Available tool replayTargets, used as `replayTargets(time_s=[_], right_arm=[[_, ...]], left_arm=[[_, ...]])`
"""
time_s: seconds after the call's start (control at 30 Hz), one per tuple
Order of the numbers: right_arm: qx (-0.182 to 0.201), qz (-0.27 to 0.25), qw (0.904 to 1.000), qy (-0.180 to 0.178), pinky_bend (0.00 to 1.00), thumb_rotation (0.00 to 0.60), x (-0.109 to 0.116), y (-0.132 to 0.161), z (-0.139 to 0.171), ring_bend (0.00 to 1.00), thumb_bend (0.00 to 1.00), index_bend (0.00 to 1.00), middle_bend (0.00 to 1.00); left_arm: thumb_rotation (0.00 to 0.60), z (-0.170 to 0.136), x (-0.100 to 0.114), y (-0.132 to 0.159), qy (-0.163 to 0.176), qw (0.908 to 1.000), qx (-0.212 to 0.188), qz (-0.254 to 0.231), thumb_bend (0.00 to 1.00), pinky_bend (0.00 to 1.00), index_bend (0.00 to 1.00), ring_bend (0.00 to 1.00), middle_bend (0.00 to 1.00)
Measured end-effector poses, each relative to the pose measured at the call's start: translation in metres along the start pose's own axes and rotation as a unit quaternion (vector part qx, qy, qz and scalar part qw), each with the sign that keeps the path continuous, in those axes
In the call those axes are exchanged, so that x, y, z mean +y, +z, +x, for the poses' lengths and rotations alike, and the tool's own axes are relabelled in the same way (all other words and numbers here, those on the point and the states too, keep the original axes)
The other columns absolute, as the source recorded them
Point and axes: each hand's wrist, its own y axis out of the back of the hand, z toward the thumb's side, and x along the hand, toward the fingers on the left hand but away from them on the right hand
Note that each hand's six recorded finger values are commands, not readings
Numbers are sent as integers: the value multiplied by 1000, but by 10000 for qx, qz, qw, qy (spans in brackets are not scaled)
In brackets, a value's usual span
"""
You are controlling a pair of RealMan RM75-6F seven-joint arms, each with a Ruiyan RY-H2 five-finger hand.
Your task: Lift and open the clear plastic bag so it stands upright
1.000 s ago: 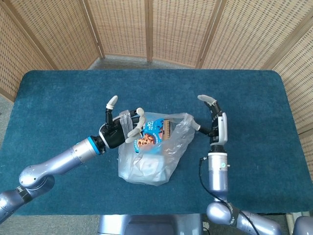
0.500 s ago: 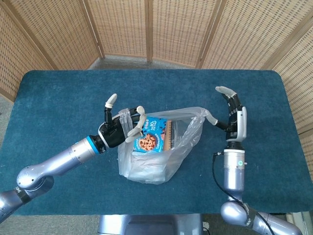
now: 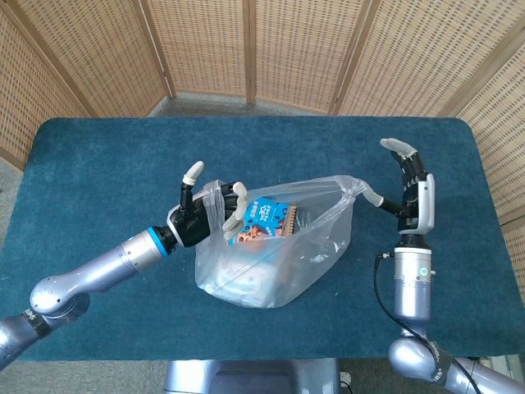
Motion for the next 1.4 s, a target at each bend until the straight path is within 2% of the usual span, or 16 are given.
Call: replayTargets(time_s=[0.27,0.47,0.67,0.77,0.9,1.1,1.2,1.4], right_arm=[[20,26,10000,-24,93,553,9,4,-3,133,63,263,259],[2,66,10000,-26,93,550,13,4,-3,134,62,263,259],[-14,107,9999,7,93,546,14,2,-2,133,62,263,258],[-13,101,9999,5,92,546,16,2,-2,133,62,263,258],[-15,92,10000,-24,92,547,19,2,-1,132,63,263,258],[-75,119,9999,-61,93,547,25,-2,2,131,62,263,257],[-71,131,9999,-44,93,547,25,-2,4,131,62,263,256],[-10,152,9999,-15,92,545,24,1,3,129,62,263,256]], left_arm=[[0,1,6,-1,31,9965,77,832,171,489,469,553,596],[0,1,6,-2,-111,9970,30,763,143,386,461,412,509],[0,0,5,-5,-222,9969,-15,754,139,256,369,271,392],[0,-1,4,-8,-284,9965,-29,792,137,243,343,257,380],[0,-3,3,-9,-362,9975,-111,595,134,238,337,251,370],[0,-9,8,-10,-289,9983,-257,435,128,146,294,178,309],[0,-10,9,-11,-243,9977,-253,572,120,124,284,158,285],[0,-8,9,-17,-190,9916,-137,1273,116,120,235,145,265]])
